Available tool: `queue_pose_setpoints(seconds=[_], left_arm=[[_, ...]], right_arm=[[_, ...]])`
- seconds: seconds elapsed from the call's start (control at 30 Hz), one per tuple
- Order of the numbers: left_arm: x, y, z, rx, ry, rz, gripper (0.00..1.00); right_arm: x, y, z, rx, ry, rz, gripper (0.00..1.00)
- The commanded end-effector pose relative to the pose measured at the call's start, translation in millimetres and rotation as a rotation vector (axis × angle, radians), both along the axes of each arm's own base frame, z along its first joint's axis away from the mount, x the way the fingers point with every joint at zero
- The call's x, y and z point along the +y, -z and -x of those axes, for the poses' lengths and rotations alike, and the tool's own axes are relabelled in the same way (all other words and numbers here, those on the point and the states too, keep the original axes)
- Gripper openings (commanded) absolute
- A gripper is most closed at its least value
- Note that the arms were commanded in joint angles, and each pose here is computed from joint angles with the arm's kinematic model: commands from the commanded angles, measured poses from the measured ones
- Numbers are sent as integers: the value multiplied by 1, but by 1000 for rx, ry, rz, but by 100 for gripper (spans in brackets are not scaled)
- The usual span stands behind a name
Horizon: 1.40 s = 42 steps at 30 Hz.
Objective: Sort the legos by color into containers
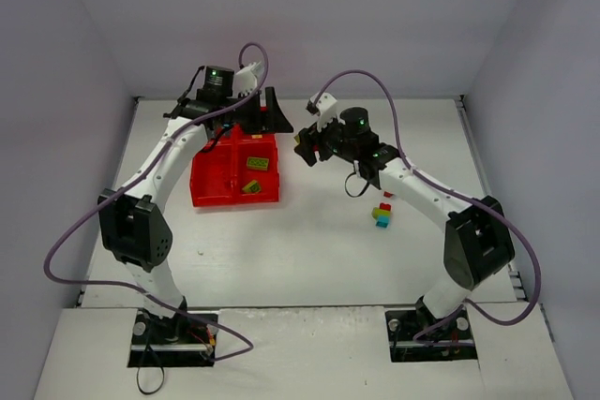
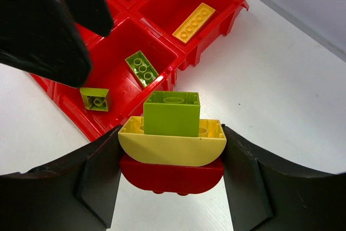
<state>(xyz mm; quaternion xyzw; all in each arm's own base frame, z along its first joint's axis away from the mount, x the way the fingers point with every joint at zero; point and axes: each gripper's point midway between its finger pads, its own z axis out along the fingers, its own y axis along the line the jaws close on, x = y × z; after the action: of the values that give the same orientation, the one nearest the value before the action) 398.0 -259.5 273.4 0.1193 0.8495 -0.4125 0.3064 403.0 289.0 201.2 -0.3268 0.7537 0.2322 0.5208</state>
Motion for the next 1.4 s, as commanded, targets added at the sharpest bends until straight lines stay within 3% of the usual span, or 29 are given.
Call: queue_pose_setpoints(seconds=[0.0,0.5,0.6,0.67,0.87,1.37], left_arm=[[-16,-24,-6,-54,30,60,63],[-46,-16,-13,-23,52,120,62],[-49,-15,-12,-18,67,135,50],[-50,-15,-10,-13,76,146,32],[-49,-16,-3,-20,102,156,12],[-4,-41,-15,-95,52,146,10]], right_arm=[[10,-62,4,-170,-51,-79,0],[14,-62,11,-160,-69,-76,0],[13,-60,13,-155,-67,-74,0],[13,-59,13,-154,-66,-74,0],[12,-56,14,-145,-66,-75,0],[1,-22,26,-76,-50,-36,0]])
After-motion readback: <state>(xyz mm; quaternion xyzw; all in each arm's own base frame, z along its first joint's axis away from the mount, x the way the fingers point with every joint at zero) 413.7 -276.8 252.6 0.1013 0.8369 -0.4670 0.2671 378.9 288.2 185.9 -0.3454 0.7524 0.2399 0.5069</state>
